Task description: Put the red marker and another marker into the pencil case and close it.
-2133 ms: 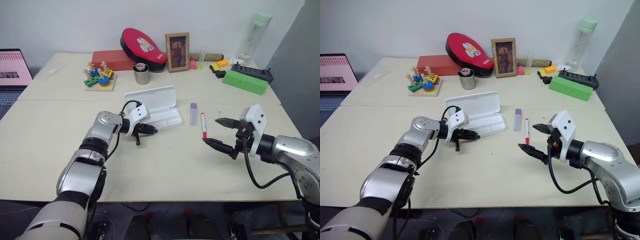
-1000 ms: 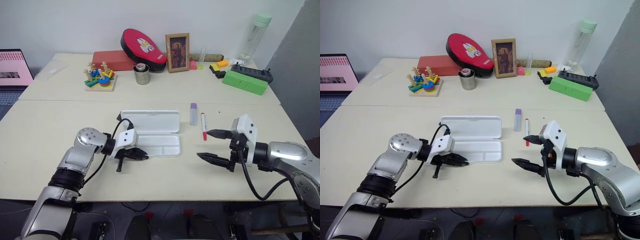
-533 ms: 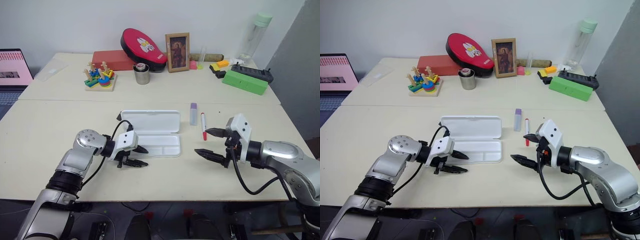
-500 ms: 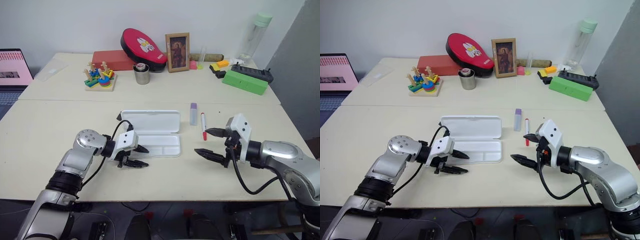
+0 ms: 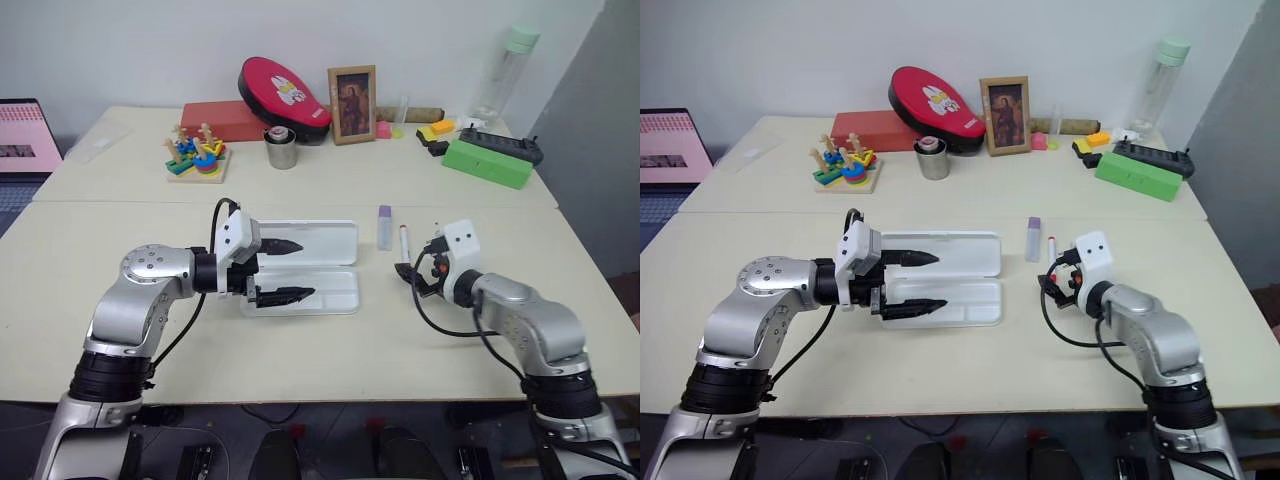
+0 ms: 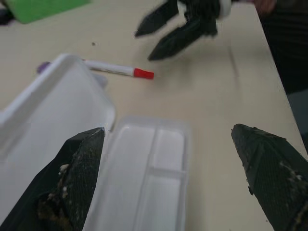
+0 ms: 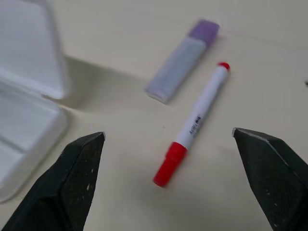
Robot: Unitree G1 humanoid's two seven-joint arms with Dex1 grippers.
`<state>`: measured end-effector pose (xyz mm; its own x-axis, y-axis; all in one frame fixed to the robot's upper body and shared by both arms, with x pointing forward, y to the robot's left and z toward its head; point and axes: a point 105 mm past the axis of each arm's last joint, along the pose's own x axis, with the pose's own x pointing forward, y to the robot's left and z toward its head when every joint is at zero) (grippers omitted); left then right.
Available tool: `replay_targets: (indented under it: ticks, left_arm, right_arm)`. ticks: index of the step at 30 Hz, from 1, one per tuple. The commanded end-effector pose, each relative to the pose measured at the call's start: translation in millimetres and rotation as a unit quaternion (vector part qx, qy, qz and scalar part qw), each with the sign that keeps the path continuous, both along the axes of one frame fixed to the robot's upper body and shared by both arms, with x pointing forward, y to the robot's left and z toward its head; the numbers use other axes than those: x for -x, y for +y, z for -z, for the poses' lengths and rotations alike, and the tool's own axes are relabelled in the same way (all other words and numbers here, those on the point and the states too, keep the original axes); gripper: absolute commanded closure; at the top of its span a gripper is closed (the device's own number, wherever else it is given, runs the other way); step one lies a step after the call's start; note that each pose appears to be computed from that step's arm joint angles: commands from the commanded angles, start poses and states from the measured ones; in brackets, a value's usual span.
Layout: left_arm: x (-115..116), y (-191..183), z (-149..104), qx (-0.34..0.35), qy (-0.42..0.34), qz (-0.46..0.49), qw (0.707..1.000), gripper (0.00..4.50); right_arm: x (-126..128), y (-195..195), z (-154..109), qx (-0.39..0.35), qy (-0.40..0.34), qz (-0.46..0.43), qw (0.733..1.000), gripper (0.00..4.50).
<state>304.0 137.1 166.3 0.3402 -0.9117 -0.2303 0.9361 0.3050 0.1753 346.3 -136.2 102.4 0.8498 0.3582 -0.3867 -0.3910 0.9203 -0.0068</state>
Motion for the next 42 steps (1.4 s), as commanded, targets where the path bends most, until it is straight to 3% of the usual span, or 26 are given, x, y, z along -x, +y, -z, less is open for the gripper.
replay_targets:
  ticks: [1,7,9,12,19,25,29,33,37,42]
  left_arm:
    - [1,-11,-27,0.06,-0.038,-0.026,0.997,0.05]
    - [2,-28,-38,0.089,-0.065,-0.038,0.993,0.05]
    - [3,-30,-36,0.086,-0.061,-0.036,0.994,0.0]
    - [3,-30,-35,0.083,-0.061,-0.041,0.994,0.0]
    - [3,-31,-35,0.086,-0.062,-0.042,0.993,0.0]
    - [2,-35,-34,0.083,-0.063,-0.037,0.994,0.0]
    - [3,-38,-32,0.076,-0.065,-0.035,0.994,0.0]
    - [7,-31,-32,0.077,-0.068,-0.058,0.993,0.0]
    - [22,-11,-19,0.076,-0.047,-0.11,0.99,0.0]
    - [40,17,-1,0.063,-0.024,-0.182,0.981,0.0]
  right_arm:
    - [-12,3,-2,0.004,-0.011,0.059,0.998,0.0]
    - [-22,15,19,0.014,0.011,0.099,0.995,0.0]
    - [-24,14,23,0.019,0.016,0.11,0.994,0.29]
    - [-26,11,23,0.022,0.015,0.115,0.993,0.93]
    - [-30,7,19,0.022,0.011,0.124,0.992,2.89]
    - [-31,-1,13,0.028,-0.007,0.134,0.991,4.12]
    - [-35,-11,-16,0.015,-0.063,0.129,0.99,4.19]
    - [-42,-3,-67,0.014,-0.17,0.068,0.983,4.19]
    - [-35,42,-111,0.008,-0.254,-0.088,0.963,4.19]
    - [-7,99,-122,0.008,-0.275,-0.274,0.922,4.19]
